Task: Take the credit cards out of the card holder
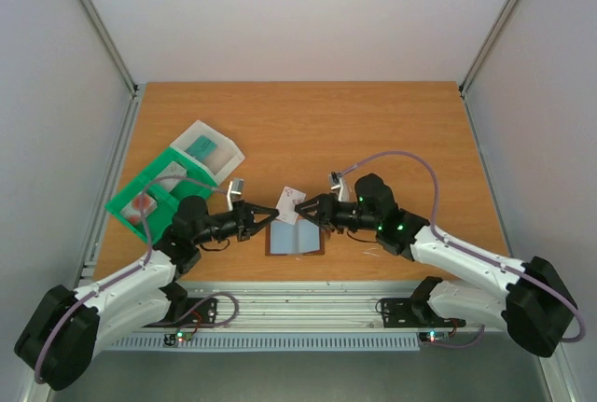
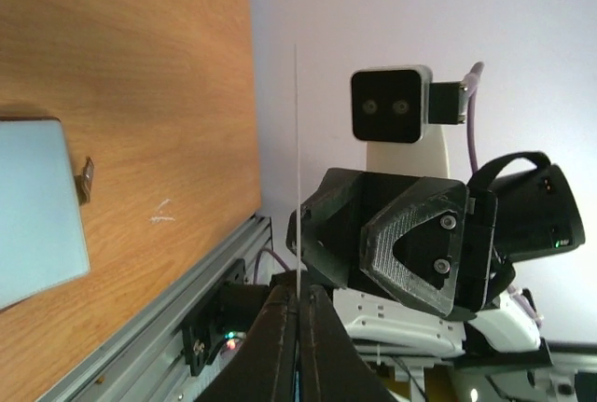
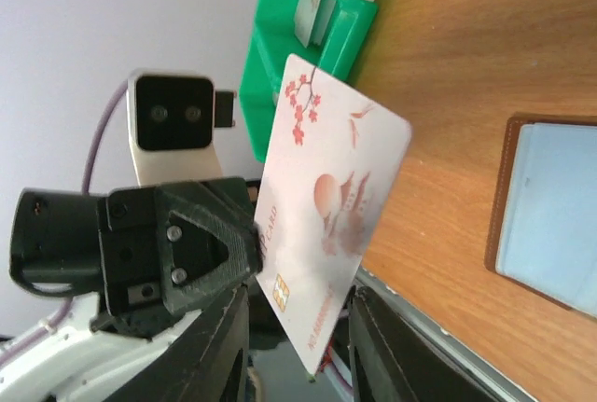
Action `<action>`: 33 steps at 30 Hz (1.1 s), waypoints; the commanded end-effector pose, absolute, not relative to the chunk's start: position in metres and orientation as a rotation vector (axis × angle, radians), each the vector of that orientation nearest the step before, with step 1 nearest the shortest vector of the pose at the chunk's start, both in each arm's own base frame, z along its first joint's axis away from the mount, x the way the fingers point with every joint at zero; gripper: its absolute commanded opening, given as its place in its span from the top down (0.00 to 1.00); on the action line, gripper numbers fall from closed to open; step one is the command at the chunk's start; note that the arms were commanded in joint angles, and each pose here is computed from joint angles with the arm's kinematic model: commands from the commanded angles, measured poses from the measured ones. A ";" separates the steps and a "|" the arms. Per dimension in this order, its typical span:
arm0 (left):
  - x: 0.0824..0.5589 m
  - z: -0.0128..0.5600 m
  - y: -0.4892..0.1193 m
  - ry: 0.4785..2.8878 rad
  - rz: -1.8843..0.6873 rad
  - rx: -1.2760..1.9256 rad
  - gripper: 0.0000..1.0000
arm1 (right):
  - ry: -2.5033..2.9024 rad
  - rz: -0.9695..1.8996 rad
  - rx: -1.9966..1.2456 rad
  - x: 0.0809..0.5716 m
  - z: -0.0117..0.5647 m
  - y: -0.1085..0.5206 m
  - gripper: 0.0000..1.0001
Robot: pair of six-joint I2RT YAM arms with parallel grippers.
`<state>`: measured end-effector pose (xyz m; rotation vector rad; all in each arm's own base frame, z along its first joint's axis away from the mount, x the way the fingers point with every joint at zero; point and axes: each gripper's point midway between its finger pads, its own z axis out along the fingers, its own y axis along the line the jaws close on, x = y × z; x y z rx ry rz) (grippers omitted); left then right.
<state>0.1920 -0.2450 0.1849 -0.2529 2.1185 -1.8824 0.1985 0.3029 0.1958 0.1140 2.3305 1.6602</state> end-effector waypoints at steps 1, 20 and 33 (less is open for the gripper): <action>0.175 0.208 -0.255 2.098 -1.934 0.003 1.00 | 2.357 1.507 -0.109 0.181 0.210 0.288 0.64; 0.119 0.240 -0.255 2.149 -1.961 0.512 1.00 | 2.459 1.248 -0.597 0.143 0.254 0.263 0.38; 0.110 0.249 -0.251 2.114 -1.944 0.599 1.00 | 2.443 1.467 -0.619 0.139 0.251 0.288 0.54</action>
